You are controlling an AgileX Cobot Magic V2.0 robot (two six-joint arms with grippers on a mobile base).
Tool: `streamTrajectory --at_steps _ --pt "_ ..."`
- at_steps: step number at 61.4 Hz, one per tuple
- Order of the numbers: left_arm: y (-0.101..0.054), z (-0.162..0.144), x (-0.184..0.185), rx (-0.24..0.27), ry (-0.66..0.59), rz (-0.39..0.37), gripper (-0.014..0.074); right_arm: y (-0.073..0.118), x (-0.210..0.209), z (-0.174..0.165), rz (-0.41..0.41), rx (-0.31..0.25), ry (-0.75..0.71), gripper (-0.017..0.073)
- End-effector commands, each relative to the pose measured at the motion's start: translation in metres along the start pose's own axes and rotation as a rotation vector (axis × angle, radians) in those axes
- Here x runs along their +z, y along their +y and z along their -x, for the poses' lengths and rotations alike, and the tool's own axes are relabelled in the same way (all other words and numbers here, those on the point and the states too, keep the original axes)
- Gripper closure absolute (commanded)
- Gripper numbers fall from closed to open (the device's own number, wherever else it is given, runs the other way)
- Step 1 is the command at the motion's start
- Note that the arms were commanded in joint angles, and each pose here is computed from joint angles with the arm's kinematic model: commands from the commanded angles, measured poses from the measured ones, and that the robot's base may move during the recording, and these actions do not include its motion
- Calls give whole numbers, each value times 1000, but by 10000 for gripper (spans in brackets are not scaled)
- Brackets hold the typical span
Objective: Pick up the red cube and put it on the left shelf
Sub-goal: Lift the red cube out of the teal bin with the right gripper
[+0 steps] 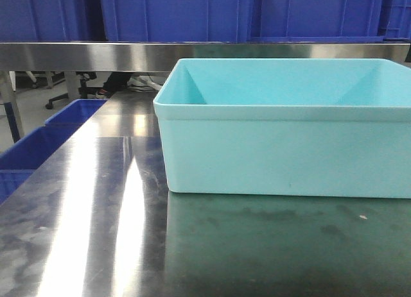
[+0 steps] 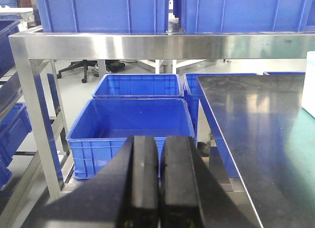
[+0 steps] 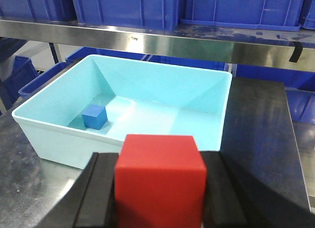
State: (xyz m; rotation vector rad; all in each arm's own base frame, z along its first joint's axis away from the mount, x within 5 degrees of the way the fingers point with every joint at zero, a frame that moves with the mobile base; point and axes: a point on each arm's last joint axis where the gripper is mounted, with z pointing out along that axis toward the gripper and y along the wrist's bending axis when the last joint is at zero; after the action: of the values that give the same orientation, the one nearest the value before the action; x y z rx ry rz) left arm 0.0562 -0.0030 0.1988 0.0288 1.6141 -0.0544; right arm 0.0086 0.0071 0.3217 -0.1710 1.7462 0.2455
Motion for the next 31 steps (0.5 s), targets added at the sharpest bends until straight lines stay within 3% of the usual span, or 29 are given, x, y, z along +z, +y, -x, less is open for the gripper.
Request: streamTrajectory --at_steps 1,31 --pt "0 1 0 -8 -79 -7 492 0 -1 13 -4 -18 -82 375" --pt "0 1 0 -8 -79 -7 492 0 -1 12 -4 -18 -75 375"
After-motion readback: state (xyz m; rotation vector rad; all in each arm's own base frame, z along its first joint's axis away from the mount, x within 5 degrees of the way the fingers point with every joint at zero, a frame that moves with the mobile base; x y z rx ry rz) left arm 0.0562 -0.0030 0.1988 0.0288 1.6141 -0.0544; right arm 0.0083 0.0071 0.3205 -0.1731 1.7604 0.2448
